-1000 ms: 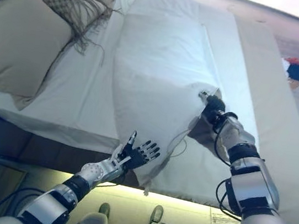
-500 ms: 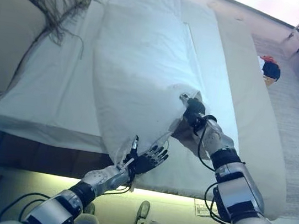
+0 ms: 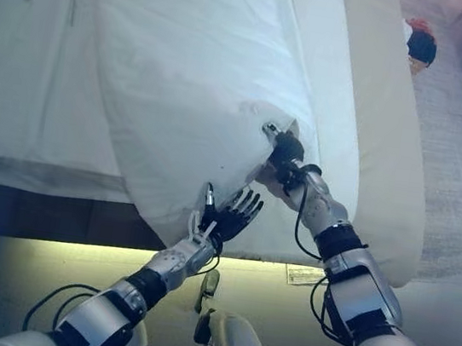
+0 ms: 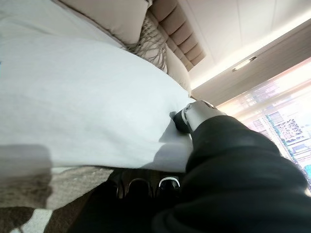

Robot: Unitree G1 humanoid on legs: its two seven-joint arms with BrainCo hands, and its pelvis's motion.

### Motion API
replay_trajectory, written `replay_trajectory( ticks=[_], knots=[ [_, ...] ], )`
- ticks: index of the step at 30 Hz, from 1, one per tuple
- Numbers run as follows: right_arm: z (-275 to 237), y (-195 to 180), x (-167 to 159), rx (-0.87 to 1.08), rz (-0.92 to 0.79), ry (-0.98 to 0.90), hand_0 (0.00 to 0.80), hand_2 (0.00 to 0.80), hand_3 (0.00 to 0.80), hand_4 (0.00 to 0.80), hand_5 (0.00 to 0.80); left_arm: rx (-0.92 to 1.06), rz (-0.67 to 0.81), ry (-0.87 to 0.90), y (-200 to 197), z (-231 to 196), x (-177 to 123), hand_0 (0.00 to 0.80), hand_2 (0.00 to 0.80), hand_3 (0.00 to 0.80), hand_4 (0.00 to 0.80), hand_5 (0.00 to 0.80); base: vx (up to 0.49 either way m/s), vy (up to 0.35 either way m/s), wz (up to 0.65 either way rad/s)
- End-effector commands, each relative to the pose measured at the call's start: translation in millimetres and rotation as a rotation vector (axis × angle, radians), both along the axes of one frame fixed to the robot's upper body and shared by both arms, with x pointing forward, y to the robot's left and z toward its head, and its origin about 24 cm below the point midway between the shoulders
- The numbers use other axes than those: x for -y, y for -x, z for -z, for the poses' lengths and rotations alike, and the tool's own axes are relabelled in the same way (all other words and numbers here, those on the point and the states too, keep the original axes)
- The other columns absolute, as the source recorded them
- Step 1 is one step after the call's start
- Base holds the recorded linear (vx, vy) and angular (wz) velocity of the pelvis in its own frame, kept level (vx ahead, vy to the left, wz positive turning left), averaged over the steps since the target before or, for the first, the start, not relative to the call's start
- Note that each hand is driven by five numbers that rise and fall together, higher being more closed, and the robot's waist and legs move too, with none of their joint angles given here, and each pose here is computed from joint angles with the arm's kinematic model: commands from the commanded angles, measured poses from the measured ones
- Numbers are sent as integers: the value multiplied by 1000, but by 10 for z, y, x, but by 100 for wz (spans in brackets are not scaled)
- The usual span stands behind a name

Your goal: Make the bed neatly

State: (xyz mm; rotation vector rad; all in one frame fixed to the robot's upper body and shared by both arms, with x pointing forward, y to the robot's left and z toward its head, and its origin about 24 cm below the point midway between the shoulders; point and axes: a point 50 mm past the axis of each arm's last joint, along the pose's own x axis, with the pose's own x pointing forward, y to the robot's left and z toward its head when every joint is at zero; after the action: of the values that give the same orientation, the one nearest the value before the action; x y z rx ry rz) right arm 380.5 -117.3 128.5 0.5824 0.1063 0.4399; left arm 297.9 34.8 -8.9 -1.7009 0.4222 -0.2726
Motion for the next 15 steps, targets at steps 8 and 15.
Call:
replay_trajectory(
  ticks=[8, 15],
  knots=[
    [-810, -34, 237, 299, 4, -46, 800, 800, 800, 800, 800, 217, -190, 144, -337, -614, 100, 0, 0, 0, 0, 0, 0, 1, 1],
    [-682, -44, 344, 259, 31, -55, 800, 800, 800, 800, 800, 198, -259, 126, -337, -508, -91, 0, 0, 0, 0, 0, 20, -6, 4]
  ],
)
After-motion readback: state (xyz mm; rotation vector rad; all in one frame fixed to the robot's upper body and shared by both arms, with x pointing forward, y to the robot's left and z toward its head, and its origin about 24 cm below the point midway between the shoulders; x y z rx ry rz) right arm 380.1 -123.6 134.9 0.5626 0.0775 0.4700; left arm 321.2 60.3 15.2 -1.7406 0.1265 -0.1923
